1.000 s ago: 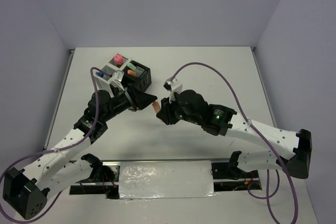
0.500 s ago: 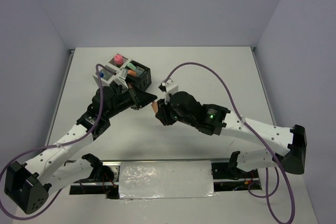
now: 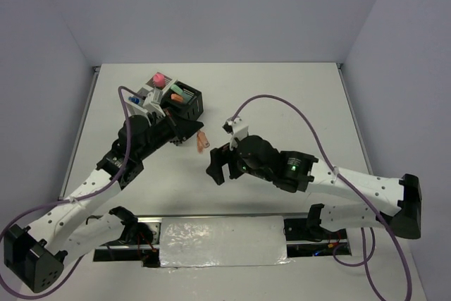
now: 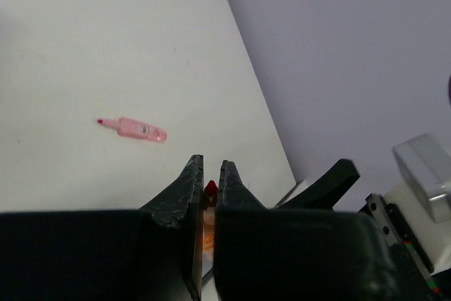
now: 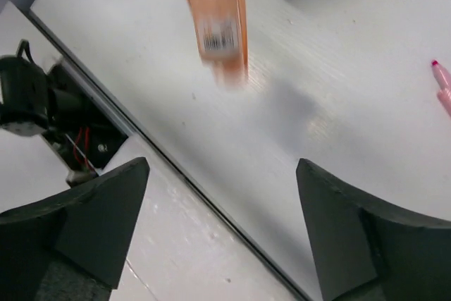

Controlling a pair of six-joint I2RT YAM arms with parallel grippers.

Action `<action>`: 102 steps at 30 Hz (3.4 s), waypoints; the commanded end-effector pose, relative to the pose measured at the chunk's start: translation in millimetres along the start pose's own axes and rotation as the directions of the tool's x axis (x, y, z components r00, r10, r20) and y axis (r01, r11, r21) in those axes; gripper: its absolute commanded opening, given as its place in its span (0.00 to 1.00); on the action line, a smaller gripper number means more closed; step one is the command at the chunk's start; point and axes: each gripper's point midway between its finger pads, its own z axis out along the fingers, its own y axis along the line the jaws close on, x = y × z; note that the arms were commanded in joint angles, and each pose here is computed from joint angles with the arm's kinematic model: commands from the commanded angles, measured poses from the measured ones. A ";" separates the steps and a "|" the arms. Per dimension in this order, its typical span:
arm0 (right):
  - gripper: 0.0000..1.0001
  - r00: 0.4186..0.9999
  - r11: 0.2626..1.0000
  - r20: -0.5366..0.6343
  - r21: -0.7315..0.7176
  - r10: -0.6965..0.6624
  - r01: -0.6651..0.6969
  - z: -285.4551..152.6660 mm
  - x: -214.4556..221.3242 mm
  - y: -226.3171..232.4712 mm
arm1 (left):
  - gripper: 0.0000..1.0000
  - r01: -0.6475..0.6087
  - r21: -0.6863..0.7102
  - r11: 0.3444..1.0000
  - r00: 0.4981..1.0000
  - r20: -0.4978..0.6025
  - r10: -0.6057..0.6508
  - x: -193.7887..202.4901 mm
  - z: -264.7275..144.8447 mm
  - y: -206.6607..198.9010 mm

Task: Sort the stationery into containers
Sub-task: Close the pen cap on the pen.

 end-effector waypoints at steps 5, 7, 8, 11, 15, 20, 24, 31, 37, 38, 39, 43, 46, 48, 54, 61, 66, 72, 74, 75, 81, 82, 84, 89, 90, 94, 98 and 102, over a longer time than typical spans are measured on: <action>1.00 0.984 0.985 0.141 -0.143 0.113 -0.093 -39.9 -40.6 24.6 | 0.00 0.000 0.219 0.976 0.991 0.129 -0.029 -29.7 -9.3 -45.9; 1.00 0.966 0.964 0.192 -0.233 0.173 -0.127 -49.6 -59.0 37.3 | 0.00 0.029 0.266 0.964 0.992 0.113 -0.061 -22.9 -12.3 -48.7; 1.00 0.961 0.956 0.197 -0.258 0.192 -0.138 -50.3 -61.0 39.7 | 0.00 0.054 0.279 0.959 0.991 0.106 -0.087 -21.5 -13.5 -50.0; 0.95 0.936 0.907 0.199 -0.368 0.292 -0.204 -53.8 -76.6 47.9 | 0.00 0.078 0.347 0.935 0.987 0.106 -0.122 -17.6 -19.8 -56.1; 0.59 0.892 0.854 0.168 -0.407 0.419 -0.324 -48.1 -84.3 45.1 | 0.00 0.119 0.403 0.907 0.980 0.097 -0.172 -14.0 -27.1 -61.9; 0.50 0.875 0.848 0.169 -0.382 0.454 -0.367 -43.1 -77.8 36.8 | 0.00 0.087 0.391 0.916 0.982 0.119 -0.144 -15.8 -31.7 -68.6; 0.50 0.869 0.829 0.138 -0.401 0.476 -0.390 -38.1 -70.3 39.1 | 0.00 0.082 0.386 0.919 0.978 0.145 -0.148 -20.7 -37.7 -70.1; 0.52 0.857 0.827 0.142 -0.379 0.496 -0.416 -28.7 -60.2 31.3 | 0.00 0.098 0.389 0.916 0.976 0.141 -0.164 -20.3 -37.9 -72.4; 0.52 0.856 0.819 0.165 -0.425 0.490 -0.387 -30.8 -72.6 39.6 | 0.00 0.122 0.408 0.905 0.977 0.111 -0.181 -11.6 -35.3 -73.9; 0.52 0.857 0.821 0.172 -0.426 0.486 -0.380 -30.6 -75.0 40.0 | 0.00 0.124 0.413 0.902 0.977 0.109 -0.184 -10.7 -35.7 -74.5; 0.52 0.856 0.824 0.184 -0.426 0.484 -0.374 -32.1 -80.1 40.9 | 0.00 0.129 0.414 0.901 0.976 0.107 -0.189 -9.4 -35.6 -73.9; 0.53 0.864 0.836 0.208 -0.432 0.458 -0.338 -30.2 -90.7 44.5 | 0.00 0.159 0.427 0.890 0.971 0.094 -0.219 -0.7 -37.1 -72.0; 0.52 0.866 0.829 0.200 -0.448 0.458 -0.335 -26.6 -96.1 50.2 | 0.00 0.178 0.435 0.883 0.969 0.078 -0.234 5.2 -36.1 -71.0; 0.51 0.864 0.829 0.204 -0.445 0.461 -0.337 -24.1 -100.0 50.5 | 0.00 0.180 0.436 0.882 0.971 0.068 -0.231 8.9 -34.9 -71.8; 0.30 0.841 0.831 0.247 -0.435 0.481 -0.347 -27.5 -109.2 40.7 | 0.00 0.194 0.404 0.894 0.969 0.060 -0.238 15.8 -33.6 -64.5; 0.05 0.872 0.860 0.238 -0.405 0.428 -0.311 -26.9 -103.0 37.9 | 0.99 0.121 0.292 0.949 0.973 0.155 -0.171 -10.2 -40.0 -62.9; 0.03 0.892 0.884 0.237 -0.372 0.384 -0.282 -28.7 -96.1 31.2 | 0.99 0.017 0.216 0.976 0.968 0.241 -0.070 -38.4 -55.4 -71.2; 0.00 0.912 0.875 0.243 -0.441 0.331 -0.200 -44.3 -95.0 42.9 | 0.99 0.004 0.100 0.995 0.971 0.239 -0.028 -29.5 -58.3 -42.6; 0.00 0.916 0.877 0.242 -0.441 0.321 -0.191 -45.9 -94.8 43.5 | 0.99 -0.004 0.132 0.991 0.972 0.233 -0.027 -26.4 -55.8 -45.6; 0.00 0.917 0.878 0.240 -0.440 0.318 -0.189 -46.5 -94.5 43.5 | 0.99 -0.006 0.140 0.990 0.976 0.216 -0.024 -21.7 -52.3 -45.2; 0.00 0.920 0.861 0.243 -0.483 0.306 -0.159 -58.4 -95.7 50.8 | 0.96 -0.051 0.280 0.959 0.980 0.200 -0.006 -13.1 -46.8 -64.1; 0.00 0.921 0.859 0.243 -0.488 0.304 -0.154 -60.0 -95.4 51.6 | 0.95 -0.061 0.316 0.947 0.984 0.176 0.004 -7.3 -47.0 -69.7; 0.00 0.923 0.849 0.245 -0.510 0.296 -0.137 -64.0 -95.2 55.6 | 0.83 -0.076 0.362 0.929 0.985 0.170 0.014 -6.8 -43.9 -79.0; 0.00 0.923 0.847 0.255 -0.518 0.287 -0.120 -70.3 -99.8 58.0 | 0.41 -0.092 0.460 0.883 0.989 0.142 0.029 2.8 -45.5 -92.8; 0.00 0.924 0.849 0.256 -0.514 0.283 -0.118 -70.5 -99.4 57.6 | 0.34 -0.090 0.463 0.882 0.990 0.138 0.028 4.3 -45.3 -92.0; 0.00 0.915 0.865 0.282 -0.487 0.288 -0.122 -70.6 -102.9 51.3 | 0.01 -0.094 0.466 0.880 0.993 0.111 0.047 10.5 -43.6 -91.4; 0.00 0.904 0.868 0.321 -0.486 0.284 -0.100 -72.8 -113.1 52.0 | 0.00 -0.071 0.467 0.882 0.996 0.077 0.040 18.3 -40.2 -87.6; 0.00 0.886 0.849 0.368 -0.526 0.281 -0.051 -81.7 -126.3 60.5 | 0.00 -0.046 0.441 0.897 0.998 0.060 0.021 24.1 -35.8 -77.4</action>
